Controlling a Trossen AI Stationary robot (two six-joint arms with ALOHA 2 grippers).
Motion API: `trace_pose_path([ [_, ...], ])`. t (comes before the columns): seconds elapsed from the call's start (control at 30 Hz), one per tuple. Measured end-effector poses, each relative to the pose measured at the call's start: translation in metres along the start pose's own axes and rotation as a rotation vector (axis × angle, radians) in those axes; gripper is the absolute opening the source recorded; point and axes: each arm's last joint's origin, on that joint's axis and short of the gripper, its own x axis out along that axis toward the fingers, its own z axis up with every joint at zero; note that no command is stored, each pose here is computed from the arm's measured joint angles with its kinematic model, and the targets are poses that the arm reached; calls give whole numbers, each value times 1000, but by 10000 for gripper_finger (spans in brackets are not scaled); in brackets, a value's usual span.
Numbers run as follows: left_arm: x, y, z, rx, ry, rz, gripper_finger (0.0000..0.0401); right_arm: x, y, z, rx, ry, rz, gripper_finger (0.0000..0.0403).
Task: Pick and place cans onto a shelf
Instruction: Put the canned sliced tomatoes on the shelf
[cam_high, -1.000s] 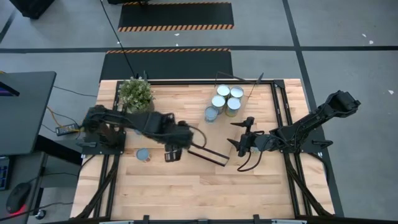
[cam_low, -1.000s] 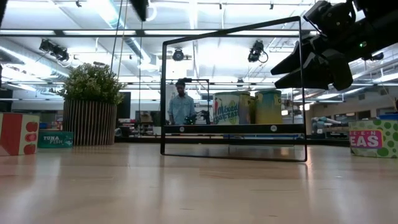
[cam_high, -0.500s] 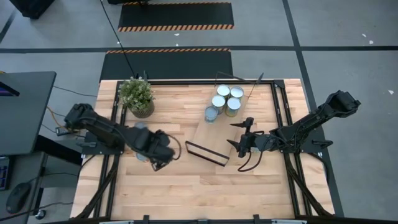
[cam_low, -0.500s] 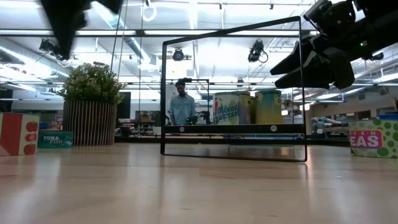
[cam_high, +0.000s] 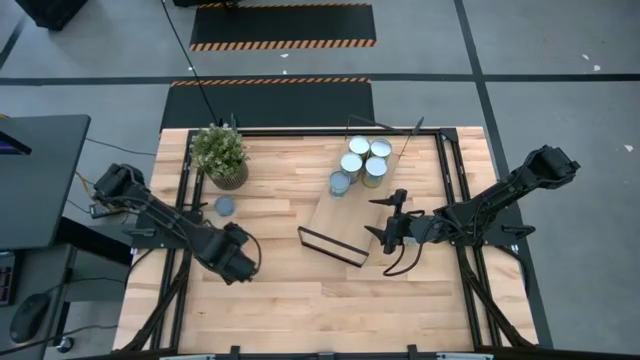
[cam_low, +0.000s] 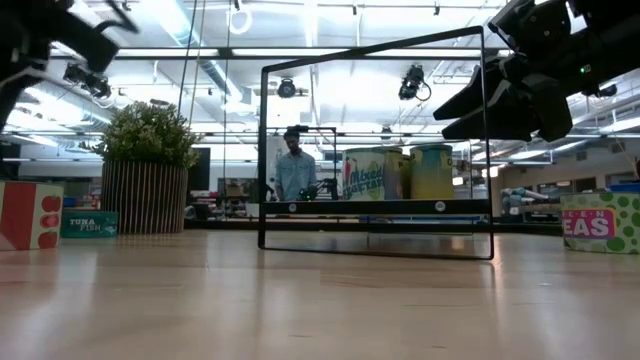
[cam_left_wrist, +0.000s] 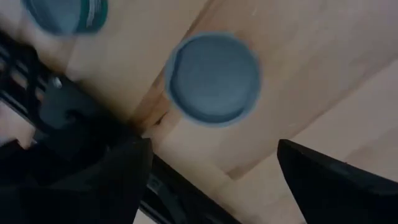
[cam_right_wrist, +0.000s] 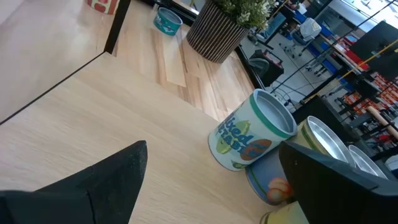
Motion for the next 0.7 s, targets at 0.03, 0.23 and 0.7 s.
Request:
trace_pose_path([
  [0.03,3,4,-3,-22,1,-15,352,0,0,0,-1,0,0,372],
  [0.23,21,24,-17,-171,-10,-102,353,0,0,0,-7,0,0,372],
  [0.7,64,18,-15,-219,-154,-183,353,0,-1,2,5,-15,-2,372],
])
